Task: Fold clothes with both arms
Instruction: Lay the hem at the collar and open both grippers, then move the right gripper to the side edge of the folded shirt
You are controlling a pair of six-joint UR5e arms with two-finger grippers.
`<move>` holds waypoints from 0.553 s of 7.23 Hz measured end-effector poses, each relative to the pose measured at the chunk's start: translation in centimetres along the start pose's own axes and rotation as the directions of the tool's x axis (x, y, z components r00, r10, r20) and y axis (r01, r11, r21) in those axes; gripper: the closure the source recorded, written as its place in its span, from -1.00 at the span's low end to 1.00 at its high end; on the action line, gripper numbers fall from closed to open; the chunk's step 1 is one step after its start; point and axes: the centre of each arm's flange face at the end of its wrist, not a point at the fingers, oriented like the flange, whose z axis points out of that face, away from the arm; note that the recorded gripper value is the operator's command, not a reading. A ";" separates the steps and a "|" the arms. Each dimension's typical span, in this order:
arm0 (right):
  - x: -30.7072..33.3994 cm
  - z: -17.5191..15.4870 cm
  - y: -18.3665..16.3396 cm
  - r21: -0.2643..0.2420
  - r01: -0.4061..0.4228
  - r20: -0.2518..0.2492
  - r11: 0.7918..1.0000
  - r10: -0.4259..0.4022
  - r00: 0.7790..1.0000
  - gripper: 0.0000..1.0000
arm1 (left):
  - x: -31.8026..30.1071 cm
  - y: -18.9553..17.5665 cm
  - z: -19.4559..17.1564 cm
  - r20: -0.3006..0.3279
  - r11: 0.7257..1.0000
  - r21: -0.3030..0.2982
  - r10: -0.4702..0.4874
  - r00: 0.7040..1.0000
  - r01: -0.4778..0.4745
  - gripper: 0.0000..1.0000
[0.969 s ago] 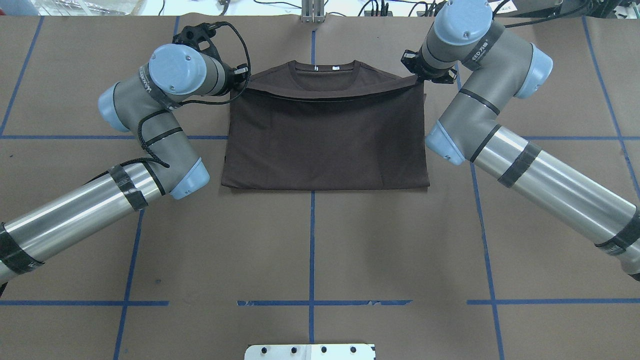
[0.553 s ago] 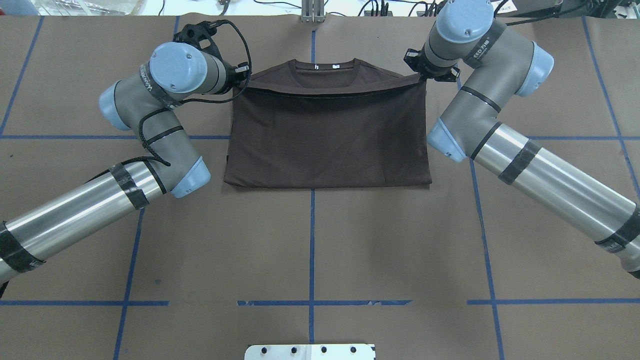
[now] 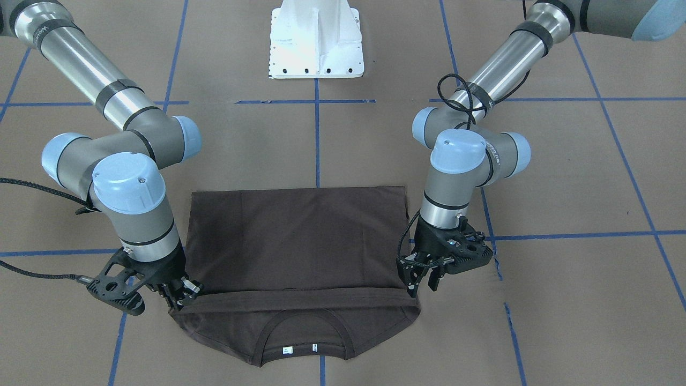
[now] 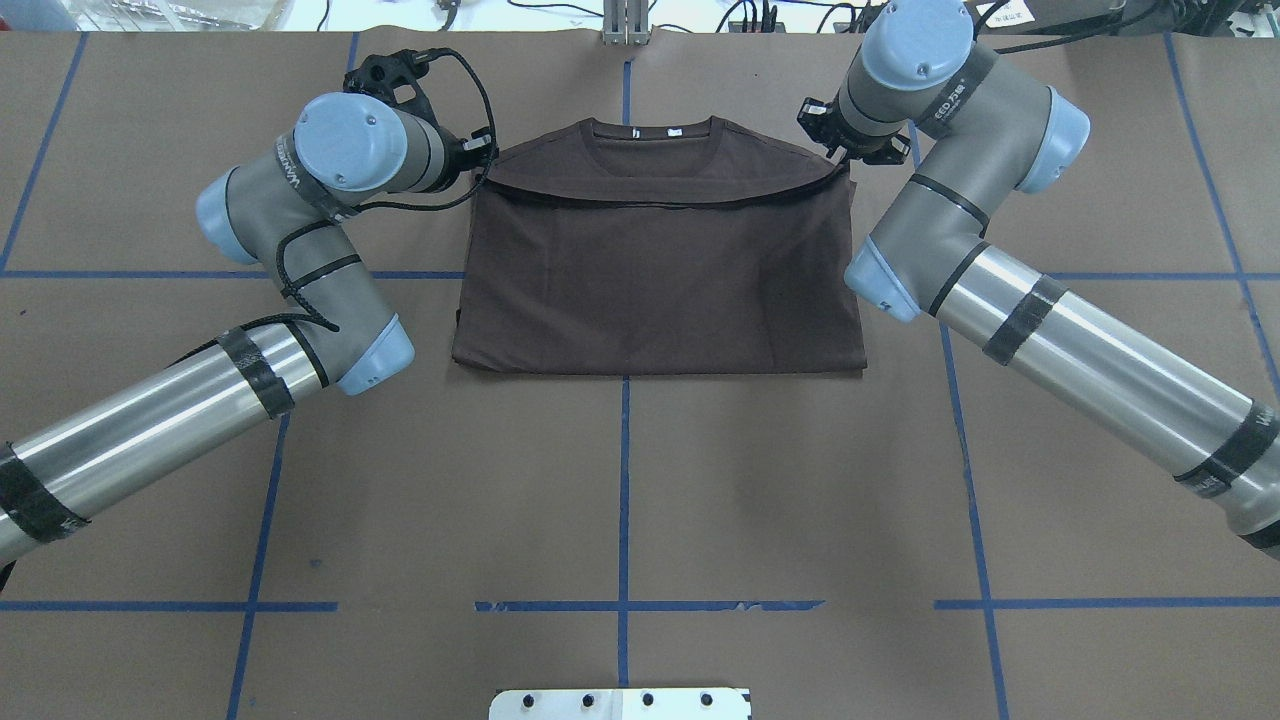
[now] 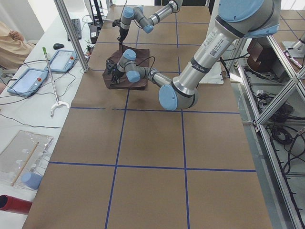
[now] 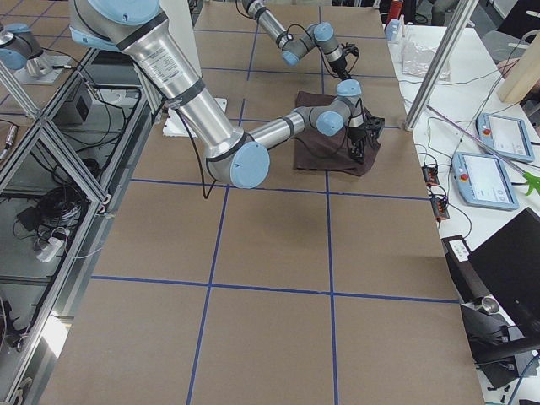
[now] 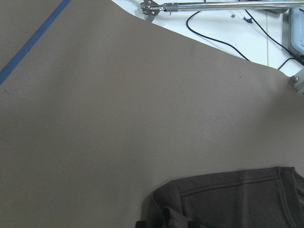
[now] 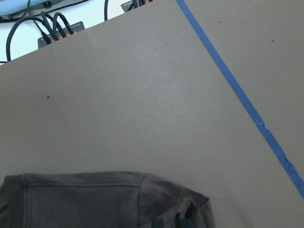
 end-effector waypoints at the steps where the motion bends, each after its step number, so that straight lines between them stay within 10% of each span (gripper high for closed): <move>1: 0.3 -0.3 -0.1 -0.016 -0.003 0.014 1.000 0.003 1.000 -0.45 | -0.5 -0.2 -0.2 -0.021 1.000 0.004 0.001 1.000 -0.001 -0.32; 4: 7.2 -2.5 5.0 -0.125 -0.016 0.067 0.992 0.024 0.997 -0.66 | -2.1 -0.2 -1.4 -0.083 1.000 0.009 0.000 0.997 0.001 -0.32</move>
